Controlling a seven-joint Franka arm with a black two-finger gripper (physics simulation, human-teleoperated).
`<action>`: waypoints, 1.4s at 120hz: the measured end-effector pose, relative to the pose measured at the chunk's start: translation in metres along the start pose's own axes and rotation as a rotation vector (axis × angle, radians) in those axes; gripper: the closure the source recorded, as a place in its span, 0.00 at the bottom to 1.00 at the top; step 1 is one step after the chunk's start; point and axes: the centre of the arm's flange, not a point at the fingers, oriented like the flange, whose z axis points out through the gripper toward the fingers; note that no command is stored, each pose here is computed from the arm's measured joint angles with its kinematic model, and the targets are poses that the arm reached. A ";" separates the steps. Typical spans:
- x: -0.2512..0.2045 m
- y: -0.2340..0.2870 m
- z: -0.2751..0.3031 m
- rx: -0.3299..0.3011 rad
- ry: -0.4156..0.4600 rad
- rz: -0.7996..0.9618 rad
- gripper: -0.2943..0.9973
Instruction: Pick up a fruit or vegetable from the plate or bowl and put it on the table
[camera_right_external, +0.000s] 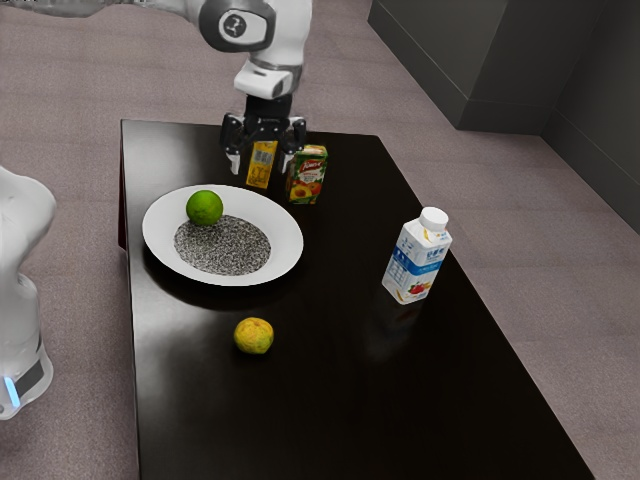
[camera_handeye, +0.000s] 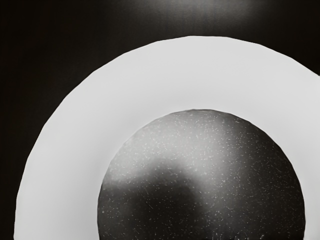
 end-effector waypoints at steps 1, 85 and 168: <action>-0.001 0.000 0.002 0.000 -0.005 0.005 0.24; -0.091 0.020 0.080 -0.017 -0.026 0.166 0.23; -0.092 0.033 0.058 0.035 -0.059 0.265 0.24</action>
